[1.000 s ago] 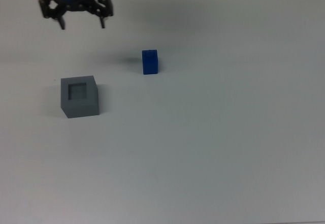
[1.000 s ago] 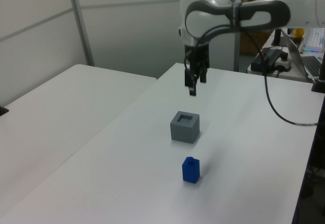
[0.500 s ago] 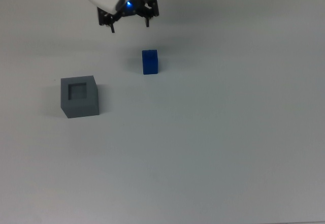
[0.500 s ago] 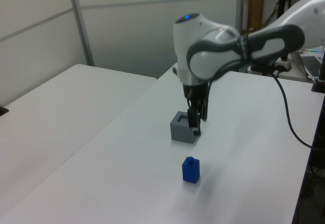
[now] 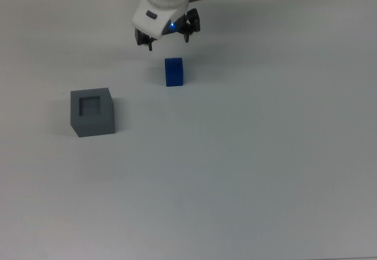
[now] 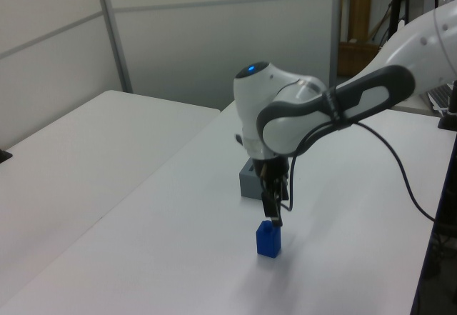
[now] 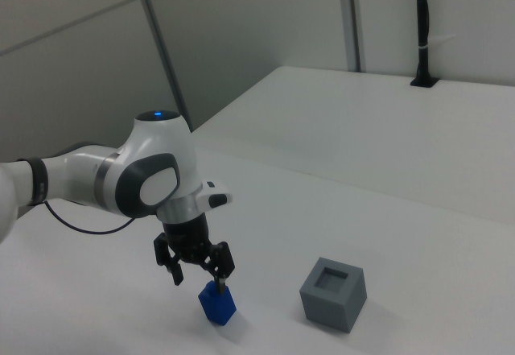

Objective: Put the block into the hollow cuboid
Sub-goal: 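Lower the gripper over the blue block and close on it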

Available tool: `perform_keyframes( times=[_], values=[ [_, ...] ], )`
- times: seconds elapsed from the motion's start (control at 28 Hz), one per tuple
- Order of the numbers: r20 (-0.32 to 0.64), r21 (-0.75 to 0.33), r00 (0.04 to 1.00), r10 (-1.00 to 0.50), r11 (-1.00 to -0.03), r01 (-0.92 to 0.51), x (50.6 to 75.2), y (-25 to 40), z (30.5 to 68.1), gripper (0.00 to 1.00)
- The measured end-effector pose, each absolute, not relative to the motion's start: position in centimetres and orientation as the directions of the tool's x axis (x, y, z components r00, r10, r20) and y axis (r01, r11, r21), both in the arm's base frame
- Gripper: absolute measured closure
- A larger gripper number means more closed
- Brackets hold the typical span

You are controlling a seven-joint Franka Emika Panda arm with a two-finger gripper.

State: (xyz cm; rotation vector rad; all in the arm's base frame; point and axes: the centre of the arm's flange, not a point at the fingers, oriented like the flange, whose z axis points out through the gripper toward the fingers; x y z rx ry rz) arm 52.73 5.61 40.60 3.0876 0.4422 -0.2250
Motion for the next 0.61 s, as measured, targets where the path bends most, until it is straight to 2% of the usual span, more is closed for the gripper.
perform_keyframes(
  times=[0.46, 0.54, 0.57, 0.61],
  values=[
    [-0.167, 0.047, 0.947, 0.273, -0.958, 0.285, 55.0, 6.5, 34.3, 0.0],
    [-0.171, 0.053, 0.945, 0.279, -0.955, 0.292, 55.2, 6.7, 34.0, 0.06],
    [-0.173, 0.056, 0.944, 0.282, -0.954, 0.296, 55.2, 6.8, 34.0, 0.13],
    [-0.173, 0.056, 0.943, 0.284, -0.953, 0.297, 55.3, 6.9, 33.9, 0.15]
  ],
)
